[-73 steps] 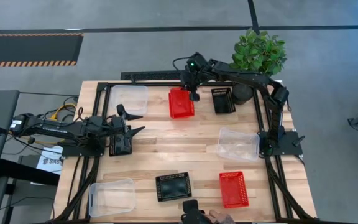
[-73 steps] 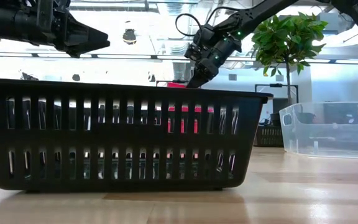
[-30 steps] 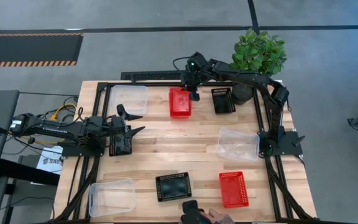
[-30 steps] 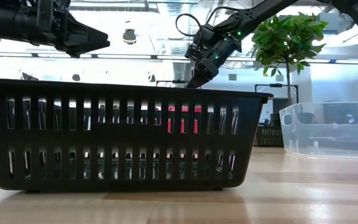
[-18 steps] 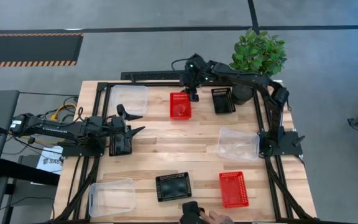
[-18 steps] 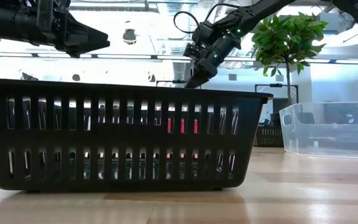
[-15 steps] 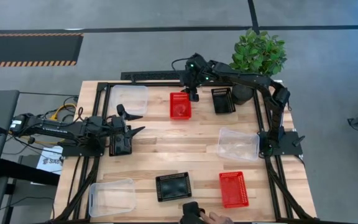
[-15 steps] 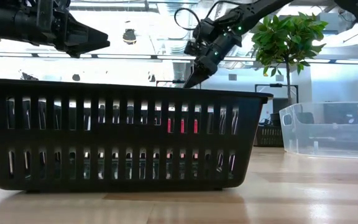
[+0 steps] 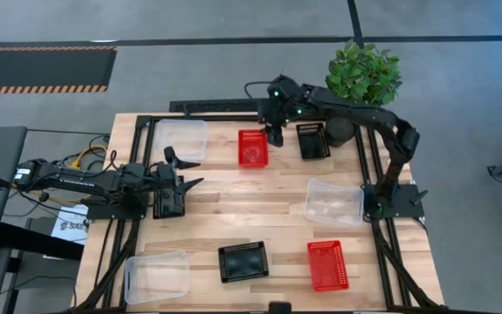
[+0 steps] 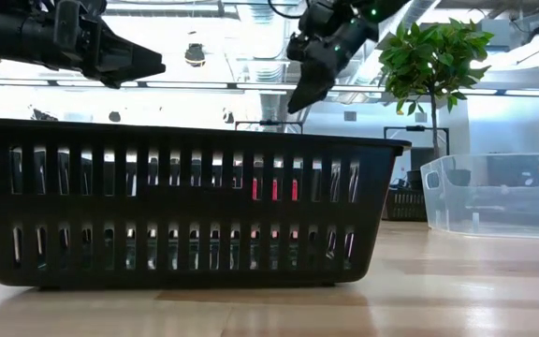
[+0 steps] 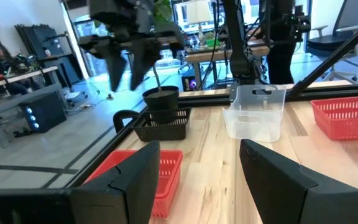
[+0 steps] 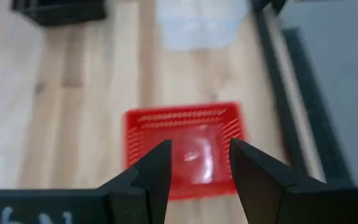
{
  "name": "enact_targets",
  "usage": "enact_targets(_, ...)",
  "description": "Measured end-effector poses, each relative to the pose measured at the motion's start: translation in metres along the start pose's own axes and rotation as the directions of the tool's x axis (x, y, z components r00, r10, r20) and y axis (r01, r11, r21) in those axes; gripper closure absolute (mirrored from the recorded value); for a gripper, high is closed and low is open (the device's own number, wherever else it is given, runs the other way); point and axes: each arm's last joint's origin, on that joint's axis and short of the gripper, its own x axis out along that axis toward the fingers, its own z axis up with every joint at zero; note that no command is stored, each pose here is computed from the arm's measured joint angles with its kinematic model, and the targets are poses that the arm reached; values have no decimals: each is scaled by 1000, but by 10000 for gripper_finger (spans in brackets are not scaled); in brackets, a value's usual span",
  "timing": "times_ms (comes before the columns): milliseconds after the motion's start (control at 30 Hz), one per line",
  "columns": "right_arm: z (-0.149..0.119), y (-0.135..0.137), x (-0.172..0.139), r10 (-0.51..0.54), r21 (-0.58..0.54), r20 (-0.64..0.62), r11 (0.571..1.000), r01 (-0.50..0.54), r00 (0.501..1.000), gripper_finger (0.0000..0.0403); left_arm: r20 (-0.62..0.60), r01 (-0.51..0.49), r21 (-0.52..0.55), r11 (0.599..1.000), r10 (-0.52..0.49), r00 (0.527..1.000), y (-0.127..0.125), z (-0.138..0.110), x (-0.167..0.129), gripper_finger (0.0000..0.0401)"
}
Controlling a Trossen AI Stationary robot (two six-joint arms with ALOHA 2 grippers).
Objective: Stack baskets by color
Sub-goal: Stack the left black basket on the top black basket
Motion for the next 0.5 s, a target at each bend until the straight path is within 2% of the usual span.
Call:
enact_targets(100, -3, 19, -2, 57, 1, -85, 998, -58, 995, 222, 4, 21, -9, 1000, -21, 1000, -1, 0, 0, 189)
enact_targets(167, -8, 34, -2, 104, 40, -163, 994, -98, 981, 222, 8, 45, -26, 999, -45, 999, -1, 0, 0, 189)
enact_targets(333, -21, 66, -5, 204, 147, -366, 976, -160, 908, 227, 10, 72, -92, 993, -71, 997, -2, 0, 0, 189)
enact_targets(433, -25, 86, -7, 239, 154, -446, 970, -189, 863, 229, 1, 76, -139, 987, -77, 997, -2, -1, 0, 189)
enact_targets(500, -24, 98, -7, 251, 133, -463, 968, -213, 850, 231, 1, 90, -164, 982, -91, 996, -3, -1, 0, 189)
